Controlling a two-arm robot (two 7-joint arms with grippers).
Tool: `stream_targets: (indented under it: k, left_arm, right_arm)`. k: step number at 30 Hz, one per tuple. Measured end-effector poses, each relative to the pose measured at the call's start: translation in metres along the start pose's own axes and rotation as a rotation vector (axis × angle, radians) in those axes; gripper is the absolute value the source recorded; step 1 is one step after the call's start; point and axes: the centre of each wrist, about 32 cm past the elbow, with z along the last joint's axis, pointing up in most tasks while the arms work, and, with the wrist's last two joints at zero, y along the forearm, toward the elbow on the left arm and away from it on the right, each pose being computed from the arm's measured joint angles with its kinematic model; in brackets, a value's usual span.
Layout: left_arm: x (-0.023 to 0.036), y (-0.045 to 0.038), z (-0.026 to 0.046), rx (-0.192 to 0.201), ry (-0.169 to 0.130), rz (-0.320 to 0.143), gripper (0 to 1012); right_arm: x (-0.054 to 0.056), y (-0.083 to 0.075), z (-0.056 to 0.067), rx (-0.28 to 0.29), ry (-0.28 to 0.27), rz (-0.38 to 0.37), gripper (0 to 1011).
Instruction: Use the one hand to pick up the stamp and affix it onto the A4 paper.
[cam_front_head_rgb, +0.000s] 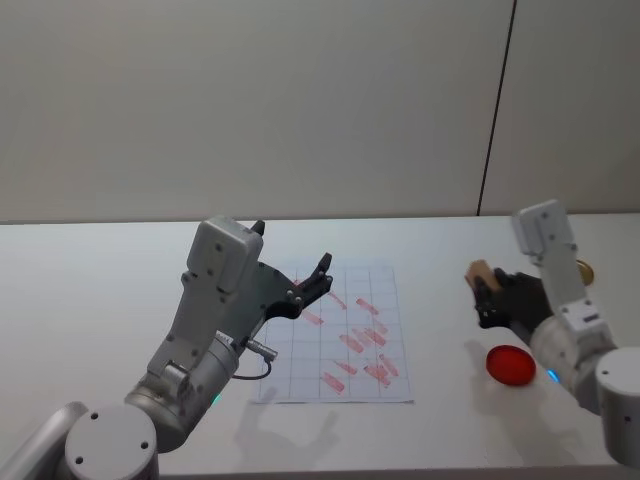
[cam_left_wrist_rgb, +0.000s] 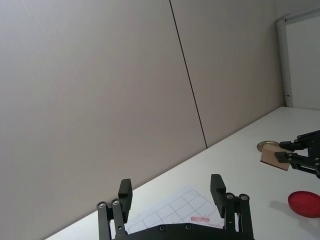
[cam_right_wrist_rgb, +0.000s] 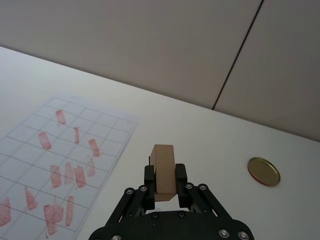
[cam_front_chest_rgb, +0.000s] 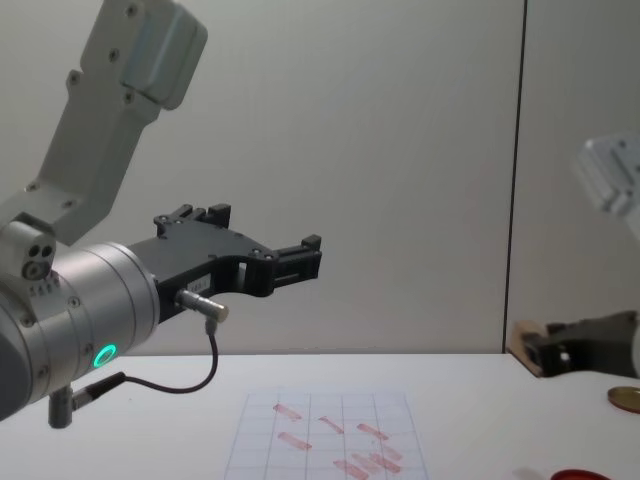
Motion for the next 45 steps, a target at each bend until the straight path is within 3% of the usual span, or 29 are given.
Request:
stream_targets:
  k: [8, 21, 34, 45]
  left_arm:
    - [0.0000, 0.0000, 0.0000, 0.000, 0.000, 0.000, 993]
    - [0.0000, 0.0000, 0.0000, 0.000, 0.000, 0.000, 993]
    - [0.0000, 0.0000, 0.0000, 0.000, 0.000, 0.000, 993]
    - [0.0000, 0.0000, 0.0000, 0.000, 0.000, 0.000, 993]
  right_arm:
    - [-0.018, 0.010, 0.011, 0.030, -0.024, 0.055, 238]
    - [-0.044, 0.042, 0.014, -0.008, -0.069, 0.064, 238]
    - [-0.060, 0.069, 0.010, -0.067, -0.079, 0.068, 238]
    - [-0.071, 0.082, 0.001, -0.117, -0.075, 0.098, 238]
